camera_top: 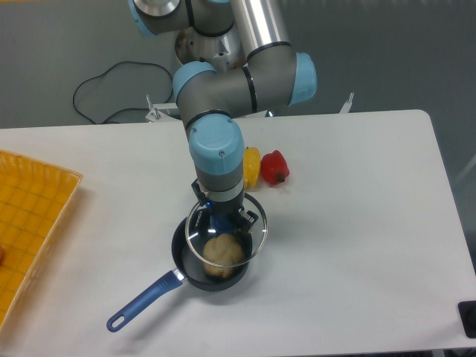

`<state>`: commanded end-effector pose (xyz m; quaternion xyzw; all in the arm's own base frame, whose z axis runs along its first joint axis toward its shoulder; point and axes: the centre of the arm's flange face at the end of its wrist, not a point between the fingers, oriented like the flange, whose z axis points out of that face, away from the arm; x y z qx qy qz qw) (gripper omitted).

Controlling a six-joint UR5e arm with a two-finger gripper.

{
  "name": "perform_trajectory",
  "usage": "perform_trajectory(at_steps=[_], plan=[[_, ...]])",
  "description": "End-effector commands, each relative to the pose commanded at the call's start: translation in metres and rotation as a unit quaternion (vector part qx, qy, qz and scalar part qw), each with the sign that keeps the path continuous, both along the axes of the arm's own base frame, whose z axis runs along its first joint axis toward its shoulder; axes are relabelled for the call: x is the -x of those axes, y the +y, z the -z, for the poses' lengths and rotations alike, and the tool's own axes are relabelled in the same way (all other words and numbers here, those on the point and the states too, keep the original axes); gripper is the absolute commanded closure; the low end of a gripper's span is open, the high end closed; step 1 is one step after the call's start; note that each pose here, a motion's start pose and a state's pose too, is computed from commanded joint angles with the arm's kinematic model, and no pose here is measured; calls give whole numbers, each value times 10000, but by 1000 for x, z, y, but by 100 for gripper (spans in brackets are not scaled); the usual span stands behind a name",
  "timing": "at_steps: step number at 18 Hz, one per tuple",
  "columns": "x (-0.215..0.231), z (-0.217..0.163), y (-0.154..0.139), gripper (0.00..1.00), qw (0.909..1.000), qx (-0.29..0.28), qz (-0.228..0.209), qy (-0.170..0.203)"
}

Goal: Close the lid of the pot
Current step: 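Lower the glass lid onto the saucepan rim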

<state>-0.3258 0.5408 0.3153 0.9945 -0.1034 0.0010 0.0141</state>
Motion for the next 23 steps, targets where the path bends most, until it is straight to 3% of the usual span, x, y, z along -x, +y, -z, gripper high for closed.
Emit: perform_trajectory(at_steps=[23], plan=[[-3,15,18,55,9998,-82,-51,-180]])
